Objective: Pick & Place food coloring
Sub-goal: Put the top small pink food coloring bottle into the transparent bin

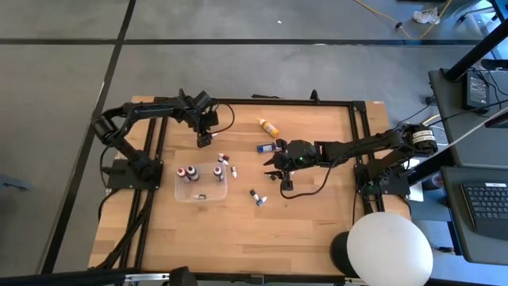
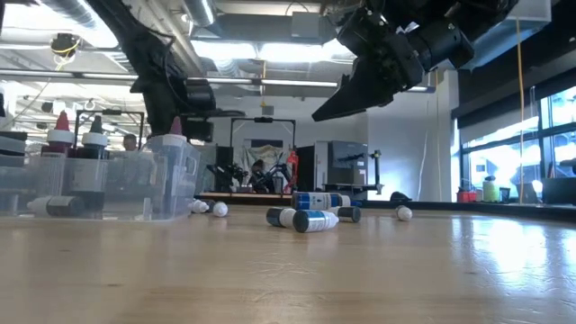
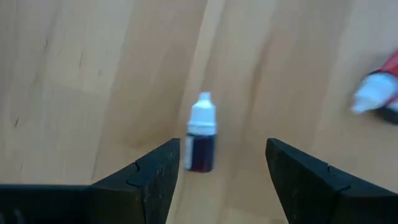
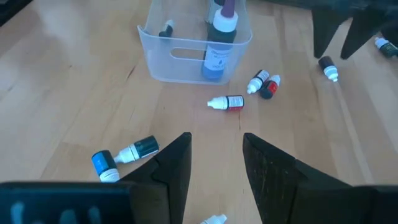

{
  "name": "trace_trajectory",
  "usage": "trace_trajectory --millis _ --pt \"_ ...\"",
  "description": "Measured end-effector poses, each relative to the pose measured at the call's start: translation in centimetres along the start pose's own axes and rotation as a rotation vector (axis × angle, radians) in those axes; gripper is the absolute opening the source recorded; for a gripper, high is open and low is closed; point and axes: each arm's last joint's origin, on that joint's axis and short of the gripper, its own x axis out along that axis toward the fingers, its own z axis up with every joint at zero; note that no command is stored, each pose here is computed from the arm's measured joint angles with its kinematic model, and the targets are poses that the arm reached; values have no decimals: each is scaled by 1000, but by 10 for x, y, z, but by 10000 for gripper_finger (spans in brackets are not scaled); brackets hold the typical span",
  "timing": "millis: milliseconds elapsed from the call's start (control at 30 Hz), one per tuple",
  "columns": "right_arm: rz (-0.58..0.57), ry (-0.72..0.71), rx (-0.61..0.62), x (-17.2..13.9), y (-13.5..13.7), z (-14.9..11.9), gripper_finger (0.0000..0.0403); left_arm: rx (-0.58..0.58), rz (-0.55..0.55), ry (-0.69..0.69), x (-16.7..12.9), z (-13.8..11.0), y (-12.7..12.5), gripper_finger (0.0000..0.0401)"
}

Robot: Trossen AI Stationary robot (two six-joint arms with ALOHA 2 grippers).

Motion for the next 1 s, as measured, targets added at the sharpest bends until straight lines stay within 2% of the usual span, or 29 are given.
trace_trajectory --millis 133,200,433,600,900,1000 --pt "-1 -3 0 0 0 0 148 12 73 84 13 -2 4 227" --pt "-1 -4 0 0 0 0 148 16 91 82 19 -1 6 224" --pt "-1 -3 0 0 0 0 148 43 86 84 25 0 7 203" --pt "-1 -3 -3 0 0 0 148 43 82 87 25 0 7 164" --pt "-1 -2 -3 0 0 0 148 69 92 94 23 2 0 72" --pt "0 2 -3 0 0 0 148 64 109 85 18 4 -3 60"
